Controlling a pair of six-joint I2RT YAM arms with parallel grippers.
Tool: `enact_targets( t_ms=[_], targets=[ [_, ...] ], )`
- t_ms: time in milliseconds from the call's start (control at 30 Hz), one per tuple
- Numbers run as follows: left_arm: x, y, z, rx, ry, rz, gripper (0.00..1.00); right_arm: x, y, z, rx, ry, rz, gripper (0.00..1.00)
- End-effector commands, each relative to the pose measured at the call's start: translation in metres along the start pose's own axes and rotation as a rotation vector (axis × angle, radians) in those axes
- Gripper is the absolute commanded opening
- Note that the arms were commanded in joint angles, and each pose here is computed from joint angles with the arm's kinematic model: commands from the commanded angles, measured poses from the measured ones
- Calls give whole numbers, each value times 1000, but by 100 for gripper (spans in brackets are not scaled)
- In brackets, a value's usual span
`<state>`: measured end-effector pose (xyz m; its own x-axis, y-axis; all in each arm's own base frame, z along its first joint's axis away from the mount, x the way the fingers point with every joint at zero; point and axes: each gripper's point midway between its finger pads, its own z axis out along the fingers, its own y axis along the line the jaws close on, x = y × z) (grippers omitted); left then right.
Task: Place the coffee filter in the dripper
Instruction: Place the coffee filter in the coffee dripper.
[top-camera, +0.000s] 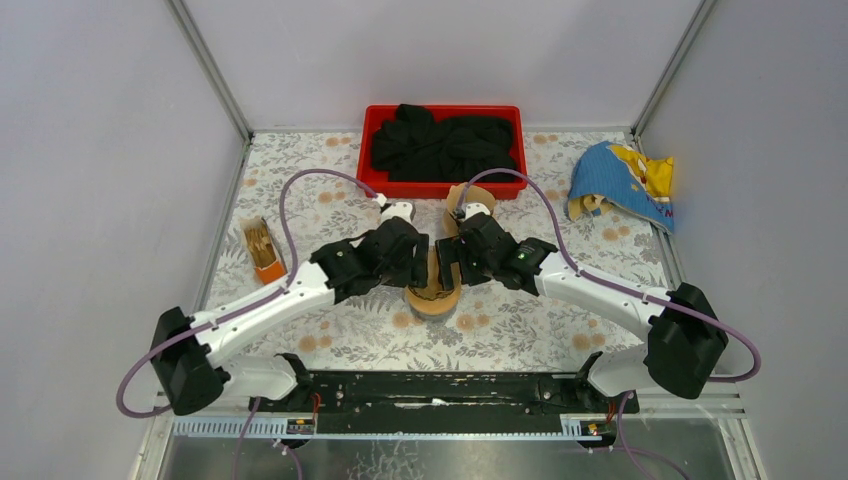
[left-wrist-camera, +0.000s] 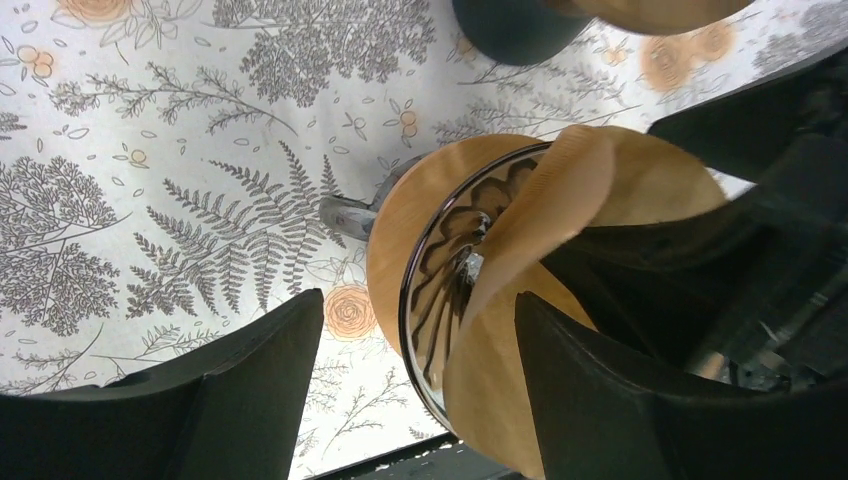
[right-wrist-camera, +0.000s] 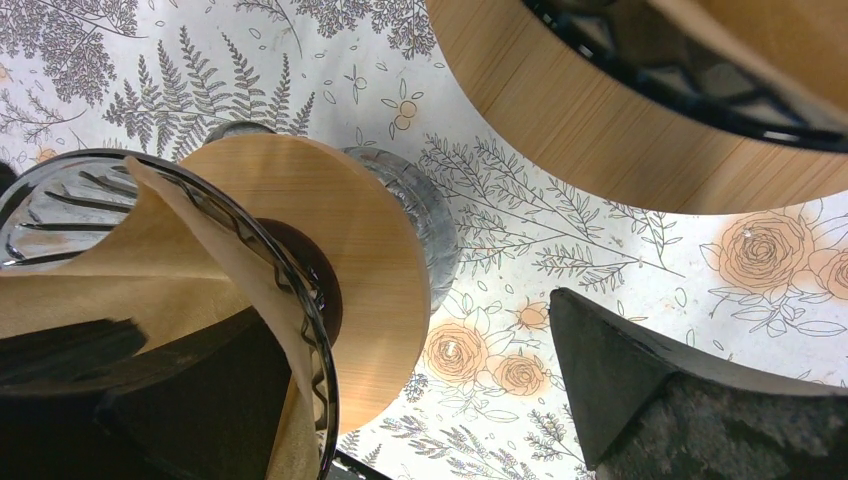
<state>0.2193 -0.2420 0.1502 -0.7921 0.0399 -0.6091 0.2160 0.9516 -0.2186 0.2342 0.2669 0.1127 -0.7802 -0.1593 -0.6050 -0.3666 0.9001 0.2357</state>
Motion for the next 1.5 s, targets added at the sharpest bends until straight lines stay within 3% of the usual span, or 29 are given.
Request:
enact_targets(
  t_ms=[0,500,1033,1467],
  targets=[
    [-17,-4,-10,41,-86,-39,78,-14,4,-3,0,-44,-4,99],
    [-3,36,2,-64,-49,-69,74,-9,1,-1,7,-32,-12,99],
    [0,21,7,-4,-3,-44,71,-48,32,-41,-161,-181,-12,99],
    [-14,16,-11,40,-61,-56,75,-38,9,-31,-48,-162,-26,99]
  ],
)
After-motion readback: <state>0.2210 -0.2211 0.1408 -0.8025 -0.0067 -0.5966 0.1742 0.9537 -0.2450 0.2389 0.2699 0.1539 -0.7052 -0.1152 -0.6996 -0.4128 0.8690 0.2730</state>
